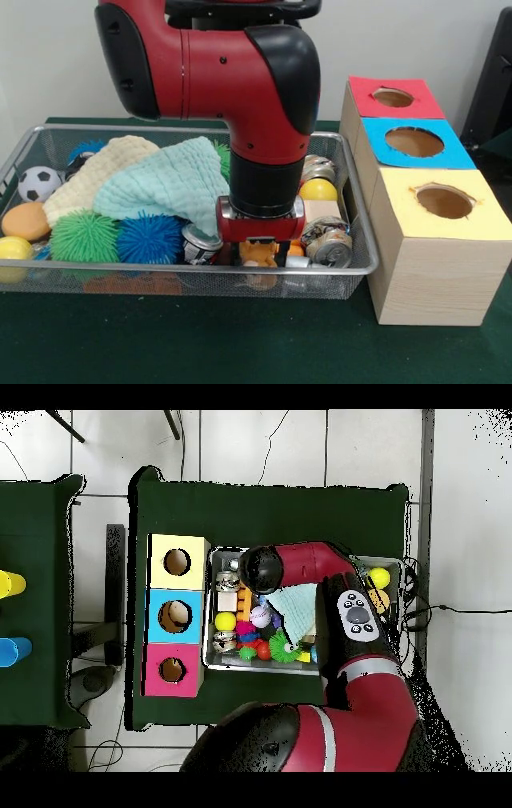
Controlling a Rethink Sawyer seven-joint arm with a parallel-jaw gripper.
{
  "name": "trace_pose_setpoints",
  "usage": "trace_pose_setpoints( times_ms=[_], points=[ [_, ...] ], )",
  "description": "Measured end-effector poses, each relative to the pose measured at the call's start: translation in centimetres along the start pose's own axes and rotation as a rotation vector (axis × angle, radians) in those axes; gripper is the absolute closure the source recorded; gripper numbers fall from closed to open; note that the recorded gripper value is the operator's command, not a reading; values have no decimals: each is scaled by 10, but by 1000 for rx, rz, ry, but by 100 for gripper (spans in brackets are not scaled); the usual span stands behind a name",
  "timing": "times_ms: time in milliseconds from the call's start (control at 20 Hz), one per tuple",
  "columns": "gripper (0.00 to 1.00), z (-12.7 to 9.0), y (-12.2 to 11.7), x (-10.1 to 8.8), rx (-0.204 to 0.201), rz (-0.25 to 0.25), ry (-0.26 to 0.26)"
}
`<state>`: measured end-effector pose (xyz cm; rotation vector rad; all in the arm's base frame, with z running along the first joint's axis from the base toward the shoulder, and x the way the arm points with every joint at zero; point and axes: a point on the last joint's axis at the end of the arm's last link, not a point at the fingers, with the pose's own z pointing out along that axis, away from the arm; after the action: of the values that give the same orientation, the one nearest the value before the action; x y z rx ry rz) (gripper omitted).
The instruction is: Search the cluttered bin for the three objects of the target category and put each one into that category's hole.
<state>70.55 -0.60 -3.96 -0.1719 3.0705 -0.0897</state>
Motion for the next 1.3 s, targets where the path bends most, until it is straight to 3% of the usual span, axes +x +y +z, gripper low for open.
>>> trace_pose_setpoints(
  times_ms=[150, 200, 950, 1300],
  points=[
    [0, 0, 2, -1, 10, -6, 4],
    [100, -1, 6, -2, 25, -18, 6],
    [100, 1, 8, 0, 34, -20, 14],
    [100, -20, 9, 3, 22, -1, 16]
  ],
)
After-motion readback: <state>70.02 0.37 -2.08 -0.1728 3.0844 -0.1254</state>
